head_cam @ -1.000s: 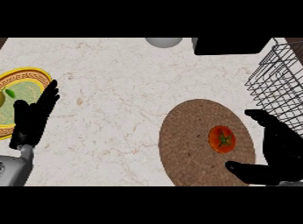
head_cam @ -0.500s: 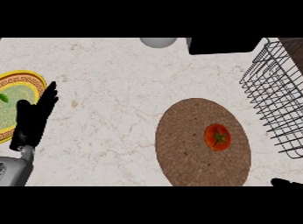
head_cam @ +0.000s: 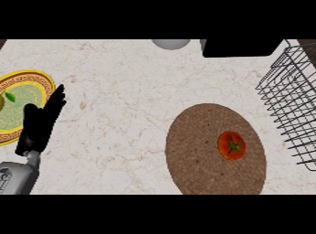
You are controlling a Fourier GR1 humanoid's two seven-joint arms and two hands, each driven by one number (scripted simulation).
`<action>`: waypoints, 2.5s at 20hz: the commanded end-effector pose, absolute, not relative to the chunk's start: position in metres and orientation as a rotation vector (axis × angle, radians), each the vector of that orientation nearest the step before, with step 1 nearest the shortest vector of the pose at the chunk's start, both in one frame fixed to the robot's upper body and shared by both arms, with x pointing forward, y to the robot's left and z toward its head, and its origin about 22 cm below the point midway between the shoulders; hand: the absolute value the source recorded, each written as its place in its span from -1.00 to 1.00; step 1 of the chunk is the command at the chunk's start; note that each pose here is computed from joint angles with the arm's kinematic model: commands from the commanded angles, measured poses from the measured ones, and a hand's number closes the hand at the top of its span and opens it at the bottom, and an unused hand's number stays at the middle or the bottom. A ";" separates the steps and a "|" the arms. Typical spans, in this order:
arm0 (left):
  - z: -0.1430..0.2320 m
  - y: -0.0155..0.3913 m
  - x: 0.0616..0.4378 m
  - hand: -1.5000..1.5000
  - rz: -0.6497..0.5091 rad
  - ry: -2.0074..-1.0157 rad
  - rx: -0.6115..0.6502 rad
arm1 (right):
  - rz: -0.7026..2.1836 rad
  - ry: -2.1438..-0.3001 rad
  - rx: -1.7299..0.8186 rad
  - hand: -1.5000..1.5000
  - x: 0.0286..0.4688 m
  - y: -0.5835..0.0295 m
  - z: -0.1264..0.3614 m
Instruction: Pick the tomato from the placemat and place it in the basket
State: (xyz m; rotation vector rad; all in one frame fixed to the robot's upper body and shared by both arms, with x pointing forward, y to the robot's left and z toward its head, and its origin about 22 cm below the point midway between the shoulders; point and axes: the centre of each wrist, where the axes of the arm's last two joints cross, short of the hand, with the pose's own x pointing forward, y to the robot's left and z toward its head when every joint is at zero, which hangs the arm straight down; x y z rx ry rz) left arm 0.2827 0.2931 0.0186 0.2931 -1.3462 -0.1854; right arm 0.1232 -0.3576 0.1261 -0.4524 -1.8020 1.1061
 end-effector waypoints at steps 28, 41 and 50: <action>0.020 0.272 0.294 0.00 -0.207 -1.351 0.284 | 0.997 -1.768 -0.529 -1.00 0.174 -0.314 0.046; 0.039 0.266 0.298 0.00 -0.214 -1.353 0.267 | 0.985 -1.788 -0.533 -1.00 0.192 -0.277 0.027; 0.026 0.269 0.298 0.00 -0.212 -1.360 0.249 | 0.999 -1.729 -0.520 -1.00 0.218 -0.270 0.029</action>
